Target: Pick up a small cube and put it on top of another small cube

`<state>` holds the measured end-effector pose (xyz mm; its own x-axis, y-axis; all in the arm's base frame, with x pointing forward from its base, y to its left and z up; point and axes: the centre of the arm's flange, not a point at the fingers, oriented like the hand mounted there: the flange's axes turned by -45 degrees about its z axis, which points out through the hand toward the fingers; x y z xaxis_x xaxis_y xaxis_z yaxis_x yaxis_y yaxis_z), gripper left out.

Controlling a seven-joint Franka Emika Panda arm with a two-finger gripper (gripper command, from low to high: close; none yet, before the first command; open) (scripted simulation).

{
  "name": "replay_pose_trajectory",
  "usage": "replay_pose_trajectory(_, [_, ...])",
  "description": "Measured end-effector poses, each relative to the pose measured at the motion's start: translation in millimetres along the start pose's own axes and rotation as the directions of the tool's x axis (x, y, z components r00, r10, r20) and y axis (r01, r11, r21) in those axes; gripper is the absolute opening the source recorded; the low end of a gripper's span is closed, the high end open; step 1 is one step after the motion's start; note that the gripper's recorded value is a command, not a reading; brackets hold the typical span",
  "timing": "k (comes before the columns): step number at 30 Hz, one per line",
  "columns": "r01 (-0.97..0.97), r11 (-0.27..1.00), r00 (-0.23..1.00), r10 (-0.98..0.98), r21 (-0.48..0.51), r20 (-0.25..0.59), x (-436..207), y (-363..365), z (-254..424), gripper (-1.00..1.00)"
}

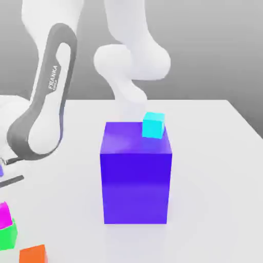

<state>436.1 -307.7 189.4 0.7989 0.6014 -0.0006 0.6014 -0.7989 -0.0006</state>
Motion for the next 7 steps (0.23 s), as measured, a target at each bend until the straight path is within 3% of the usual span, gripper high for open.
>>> replay_pose_trajectory(4, [-0.002,1.0,1.0,0.002,-0.002,0.0,-1,0,3,1.0])
replay_pose_trajectory(7, [-0.001,1.0,1.0,0.001,-0.003,-0.001,-1,1,-34,1.0])
